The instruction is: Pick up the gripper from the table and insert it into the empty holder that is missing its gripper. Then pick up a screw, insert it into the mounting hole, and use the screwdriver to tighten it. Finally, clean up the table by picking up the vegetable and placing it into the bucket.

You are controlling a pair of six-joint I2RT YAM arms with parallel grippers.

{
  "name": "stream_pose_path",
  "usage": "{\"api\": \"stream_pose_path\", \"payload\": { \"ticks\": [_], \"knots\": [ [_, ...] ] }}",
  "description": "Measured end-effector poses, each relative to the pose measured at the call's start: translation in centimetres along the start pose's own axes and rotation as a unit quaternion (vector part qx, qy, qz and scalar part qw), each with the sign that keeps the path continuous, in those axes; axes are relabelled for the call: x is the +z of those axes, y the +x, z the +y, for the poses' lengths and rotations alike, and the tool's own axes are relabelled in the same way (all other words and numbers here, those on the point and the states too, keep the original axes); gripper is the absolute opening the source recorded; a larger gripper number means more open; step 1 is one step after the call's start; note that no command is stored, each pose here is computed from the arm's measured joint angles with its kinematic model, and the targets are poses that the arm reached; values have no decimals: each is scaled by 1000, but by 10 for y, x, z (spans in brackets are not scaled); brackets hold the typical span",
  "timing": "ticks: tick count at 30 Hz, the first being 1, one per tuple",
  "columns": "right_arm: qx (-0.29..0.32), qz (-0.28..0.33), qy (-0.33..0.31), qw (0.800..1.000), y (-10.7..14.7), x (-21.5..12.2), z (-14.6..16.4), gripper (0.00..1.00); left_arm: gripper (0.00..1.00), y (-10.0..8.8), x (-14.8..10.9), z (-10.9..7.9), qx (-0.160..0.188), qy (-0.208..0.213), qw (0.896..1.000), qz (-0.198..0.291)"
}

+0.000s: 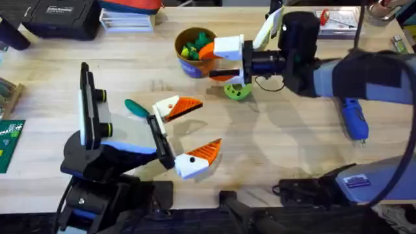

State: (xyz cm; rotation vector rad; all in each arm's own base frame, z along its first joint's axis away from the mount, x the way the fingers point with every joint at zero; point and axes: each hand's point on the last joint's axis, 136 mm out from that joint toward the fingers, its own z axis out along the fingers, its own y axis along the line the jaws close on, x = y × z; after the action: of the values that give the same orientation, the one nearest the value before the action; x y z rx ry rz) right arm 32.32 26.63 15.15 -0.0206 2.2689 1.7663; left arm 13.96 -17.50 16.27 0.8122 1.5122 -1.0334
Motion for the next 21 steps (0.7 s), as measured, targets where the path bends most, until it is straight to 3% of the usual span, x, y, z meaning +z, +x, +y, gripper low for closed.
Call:
{"api": "stream_pose_path", "payload": {
  "ticks": [4, 10, 14, 21],
  "knots": [
    [15, 15, 79, 997, 3, -7, -11, 994, 986, 0, 0, 0, 0, 0, 1000, 0],
    [-65, 32, 189, 979, 6, -36, 6, 994, 986, 0, 0, 0, 0, 0, 1000, 0],
    [-123, 39, 267, 955, 9, -57, 3, 994, 986, 0, 0, 0, 0, 0, 1000, 0],
    [-191, 91, 387, 898, 25, -73, -36, 995, 986, 0, 0, 0, 0, 1, 1000, 0]
  ]
}}
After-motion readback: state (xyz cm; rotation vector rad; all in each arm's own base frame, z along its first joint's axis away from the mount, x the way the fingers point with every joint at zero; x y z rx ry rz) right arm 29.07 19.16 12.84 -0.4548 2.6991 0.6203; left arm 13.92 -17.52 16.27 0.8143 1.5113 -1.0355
